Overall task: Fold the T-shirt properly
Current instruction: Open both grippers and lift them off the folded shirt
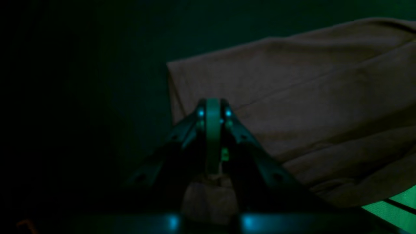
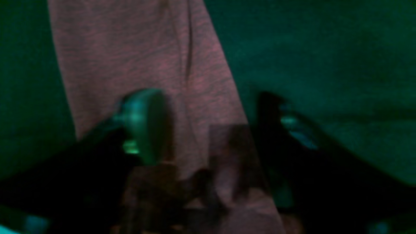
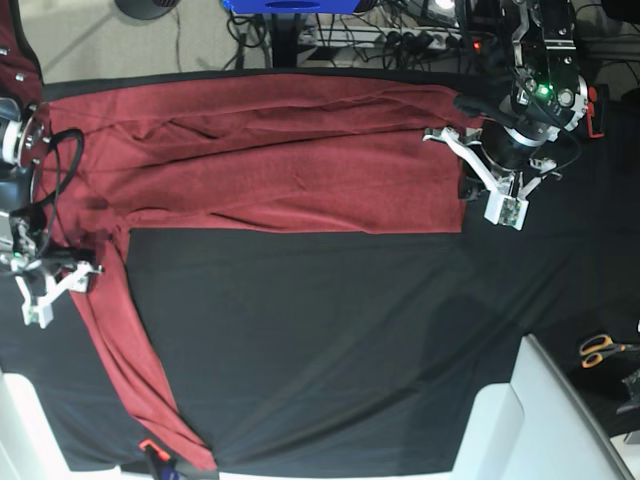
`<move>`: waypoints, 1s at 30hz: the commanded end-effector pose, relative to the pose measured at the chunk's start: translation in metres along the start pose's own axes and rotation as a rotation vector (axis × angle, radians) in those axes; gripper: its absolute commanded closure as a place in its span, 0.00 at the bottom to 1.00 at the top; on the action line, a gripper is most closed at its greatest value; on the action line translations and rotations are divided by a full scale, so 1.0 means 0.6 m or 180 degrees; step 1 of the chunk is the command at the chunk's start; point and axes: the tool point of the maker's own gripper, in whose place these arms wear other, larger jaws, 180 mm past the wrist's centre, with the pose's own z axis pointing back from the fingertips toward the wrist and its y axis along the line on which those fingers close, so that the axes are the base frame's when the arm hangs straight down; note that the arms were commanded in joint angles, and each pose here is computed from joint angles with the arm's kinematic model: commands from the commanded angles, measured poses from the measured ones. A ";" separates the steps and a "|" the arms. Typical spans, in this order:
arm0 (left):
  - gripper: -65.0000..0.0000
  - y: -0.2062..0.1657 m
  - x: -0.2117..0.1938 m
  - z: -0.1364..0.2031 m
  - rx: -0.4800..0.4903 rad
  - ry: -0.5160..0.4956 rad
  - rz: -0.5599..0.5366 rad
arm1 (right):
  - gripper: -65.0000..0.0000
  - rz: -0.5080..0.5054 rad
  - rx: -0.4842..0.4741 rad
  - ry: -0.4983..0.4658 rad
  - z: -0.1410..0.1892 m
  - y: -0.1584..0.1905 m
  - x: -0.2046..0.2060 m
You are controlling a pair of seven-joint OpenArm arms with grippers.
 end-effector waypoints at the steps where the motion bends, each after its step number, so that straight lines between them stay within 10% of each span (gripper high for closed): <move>1: 1.00 0.016 0.012 0.008 0.0082 -0.0098 0.0017 | 0.59 0.0002 -0.0019 -0.0181 0.004 -0.010 0.043; 5: 1.00 0.063 -0.001 0.023 0.0340 -0.0082 0.0181 | 0.93 0.0016 -0.0020 -0.0207 0.005 -0.011 0.048; 13: 1.00 0.131 -0.036 0.054 0.0551 0.0042 0.0146 | 1.00 0.0372 -0.0110 -0.0562 0.037 -0.011 0.074; 30: 1.00 0.169 -0.075 0.056 0.0698 0.0202 0.0311 | 1.00 0.0990 -0.0283 -0.0151 0.148 0.044 0.003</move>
